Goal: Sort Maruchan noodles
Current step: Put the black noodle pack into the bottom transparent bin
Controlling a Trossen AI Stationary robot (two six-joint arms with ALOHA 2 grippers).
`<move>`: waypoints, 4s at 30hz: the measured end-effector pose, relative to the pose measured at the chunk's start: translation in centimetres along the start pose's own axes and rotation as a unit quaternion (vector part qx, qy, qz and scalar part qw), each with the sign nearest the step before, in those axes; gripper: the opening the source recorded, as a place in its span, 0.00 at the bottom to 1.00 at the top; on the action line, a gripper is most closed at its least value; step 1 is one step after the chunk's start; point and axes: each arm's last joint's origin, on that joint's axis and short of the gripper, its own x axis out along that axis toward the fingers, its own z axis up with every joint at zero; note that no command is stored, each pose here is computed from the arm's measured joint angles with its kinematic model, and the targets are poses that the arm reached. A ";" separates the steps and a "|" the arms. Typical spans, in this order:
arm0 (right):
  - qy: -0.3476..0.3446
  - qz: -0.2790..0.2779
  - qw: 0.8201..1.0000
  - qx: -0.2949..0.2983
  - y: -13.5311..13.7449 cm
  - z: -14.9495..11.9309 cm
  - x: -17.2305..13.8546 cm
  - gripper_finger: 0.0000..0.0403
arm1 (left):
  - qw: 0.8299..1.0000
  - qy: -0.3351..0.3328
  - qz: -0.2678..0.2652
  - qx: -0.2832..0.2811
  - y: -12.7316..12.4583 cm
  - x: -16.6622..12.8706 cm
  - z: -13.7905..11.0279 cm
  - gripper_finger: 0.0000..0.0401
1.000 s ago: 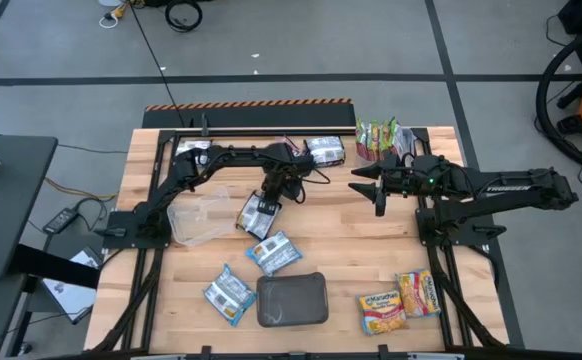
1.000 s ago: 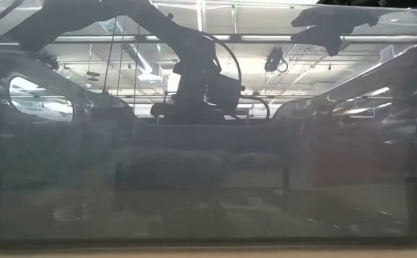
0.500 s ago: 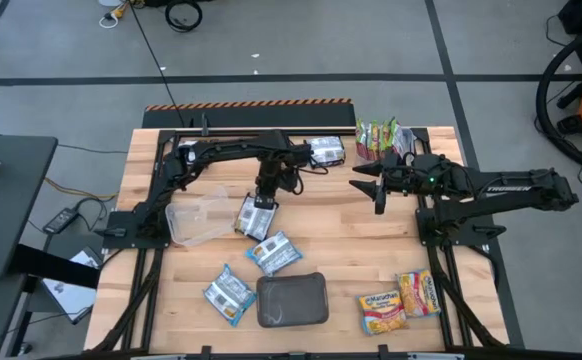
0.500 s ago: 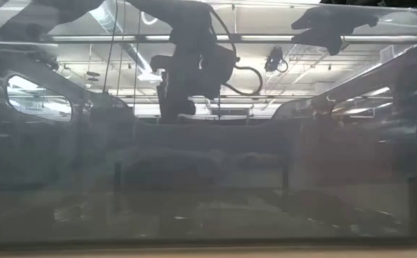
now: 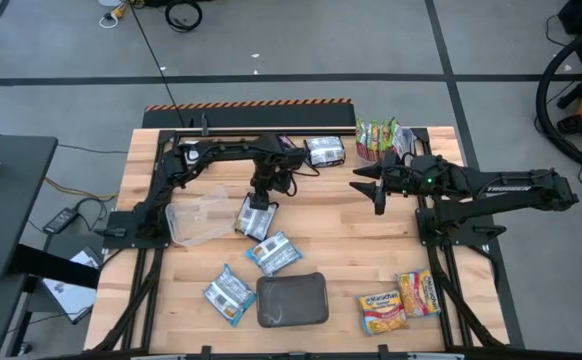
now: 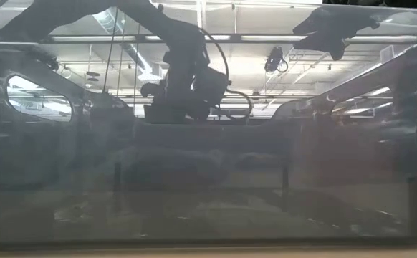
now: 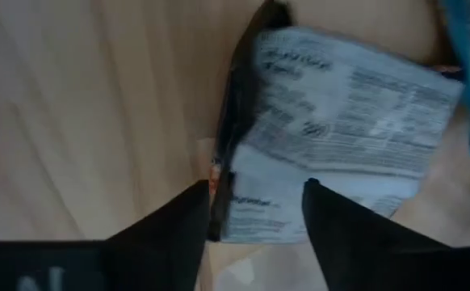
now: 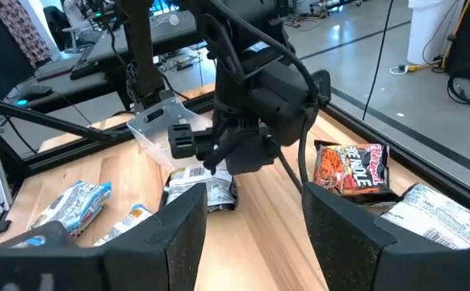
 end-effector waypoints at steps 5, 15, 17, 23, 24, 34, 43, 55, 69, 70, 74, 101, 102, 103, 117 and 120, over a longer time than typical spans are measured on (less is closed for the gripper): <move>0.000 0.000 1.000 0.000 0.0 0.0 0.0 0.52 | 0.999 -0.006 -0.038 -0.009 0.3 1.2 -0.4 0.62; 0.000 0.000 1.000 -0.001 0.0 0.0 0.0 0.52 | 0.997 -0.001 -0.078 -0.009 0.3 3.8 -1.4 0.57; 0.000 0.000 1.000 -0.001 0.0 0.0 0.0 0.52 | 0.997 -0.003 -0.077 -0.009 0.3 3.9 -1.3 0.53; -0.001 0.000 1.000 -0.004 0.0 0.0 0.0 0.52 | 0.997 -0.005 -0.082 -0.007 0.3 3.9 -1.3 0.30; -0.001 0.000 1.000 -0.005 0.0 0.0 0.0 0.52 | 0.996 -0.002 -0.084 -0.010 0.2 3.9 -1.3 0.26; -0.001 0.000 1.000 -0.018 0.0 0.0 0.0 0.52 | 0.991 0.018 -0.066 -0.114 0.1 -1.5 -0.8 0.02; -0.002 0.000 1.000 -0.018 0.0 0.0 0.0 0.52 | 0.956 -0.081 -0.033 -0.280 -1.9 -9.5 -1.9 0.03; -0.025 -0.013 0.999 -0.031 0.0 0.4 0.0 0.52 | 0.875 -0.212 0.028 -0.435 -9.7 -17.1 -9.2 0.03; -0.061 0.014 0.995 -0.072 0.5 1.1 1.2 0.52 | 0.756 -0.141 0.037 -0.638 -14.5 -9.2 -19.3 0.03; -0.057 0.017 0.996 -0.070 0.6 1.0 1.7 0.52 | 0.747 -0.134 0.040 -0.650 -14.5 -8.5 -19.9 0.03; -0.056 0.033 0.996 -0.057 1.0 0.7 3.4 0.52 | 0.715 -0.096 0.060 -0.690 -14.1 -5.5 -21.2 0.03; 0.001 0.089 0.994 -0.057 1.9 -2.2 8.7 0.53 | 0.730 0.049 0.003 -0.682 -13.3 -0.2 -22.4 0.17; 0.002 0.089 0.994 -0.062 1.9 -2.2 8.8 0.53 | 0.733 0.052 -0.006 -0.679 -13.3 -0.2 -22.4 0.20; 0.004 0.088 0.994 -0.066 1.9 -2.3 8.9 0.53 | 0.734 0.056 -0.015 -0.676 -13.4 -0.2 -22.3 0.22; 0.010 0.093 0.992 -0.080 1.1 -2.4 9.3 0.53 | 0.759 0.053 -0.122 -0.637 -14.0 -2.3 -21.7 0.36; 0.012 0.101 0.992 -0.076 1.0 -2.3 9.3 0.53 | 0.761 -0.028 -0.064 -0.645 -13.6 -4.8 -21.6 0.36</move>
